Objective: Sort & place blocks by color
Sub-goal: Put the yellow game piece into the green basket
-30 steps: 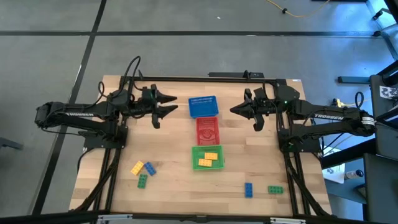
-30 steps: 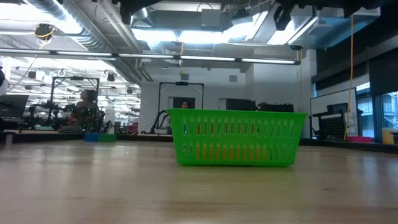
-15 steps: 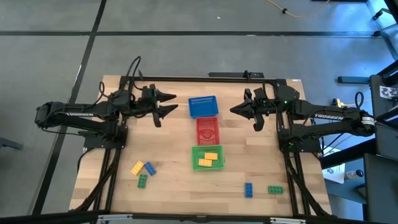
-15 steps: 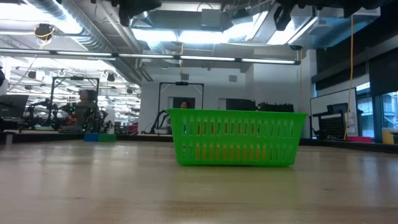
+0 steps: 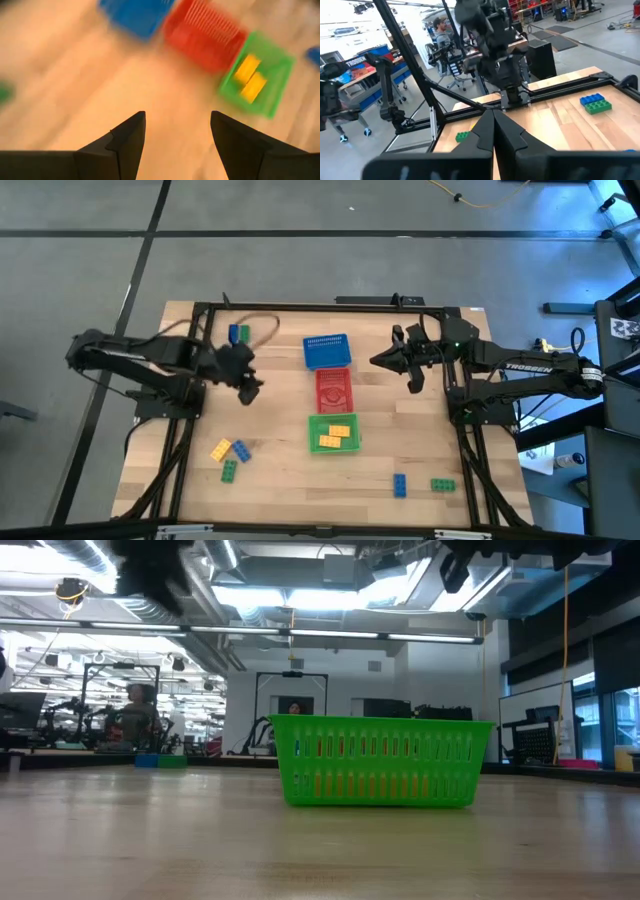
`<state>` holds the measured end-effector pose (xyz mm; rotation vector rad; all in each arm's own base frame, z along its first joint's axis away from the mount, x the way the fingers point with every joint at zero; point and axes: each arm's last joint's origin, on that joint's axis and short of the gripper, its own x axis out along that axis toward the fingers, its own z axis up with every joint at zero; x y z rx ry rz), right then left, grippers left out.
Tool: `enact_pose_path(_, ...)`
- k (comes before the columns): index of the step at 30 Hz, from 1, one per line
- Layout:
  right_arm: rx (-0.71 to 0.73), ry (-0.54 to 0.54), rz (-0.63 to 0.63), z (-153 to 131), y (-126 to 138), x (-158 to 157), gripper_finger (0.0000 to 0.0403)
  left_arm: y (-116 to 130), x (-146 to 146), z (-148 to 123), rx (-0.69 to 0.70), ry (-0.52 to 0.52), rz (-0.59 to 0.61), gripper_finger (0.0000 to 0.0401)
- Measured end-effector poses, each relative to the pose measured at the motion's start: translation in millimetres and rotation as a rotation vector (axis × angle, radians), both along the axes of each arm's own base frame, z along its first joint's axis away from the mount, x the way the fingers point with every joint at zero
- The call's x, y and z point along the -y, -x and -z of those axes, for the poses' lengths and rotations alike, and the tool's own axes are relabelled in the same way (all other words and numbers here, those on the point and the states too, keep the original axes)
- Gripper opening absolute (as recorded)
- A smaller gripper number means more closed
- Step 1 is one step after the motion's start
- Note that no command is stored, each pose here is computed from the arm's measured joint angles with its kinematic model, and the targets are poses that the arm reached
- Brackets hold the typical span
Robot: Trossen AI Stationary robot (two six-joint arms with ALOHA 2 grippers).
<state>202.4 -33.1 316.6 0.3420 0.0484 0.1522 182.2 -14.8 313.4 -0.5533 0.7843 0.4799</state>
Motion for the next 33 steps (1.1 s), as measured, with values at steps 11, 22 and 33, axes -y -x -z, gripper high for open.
enact_pose_path(11,0.000,0.001,-0.024,0,0,-1,0.0000,3,62,58,-0.375,0.206,-0.121,0.0216)
enact_pose_path(22,-0.022,-0.003,-0.046,2,0,-1,0.0000,13,108,111,-0.506,0.363,-0.179,0.0216)
enact_pose_path(33,-0.050,-0.014,-0.045,5,1,-1,0.0000,27,111,135,-0.535,0.384,-0.204,0.0216)
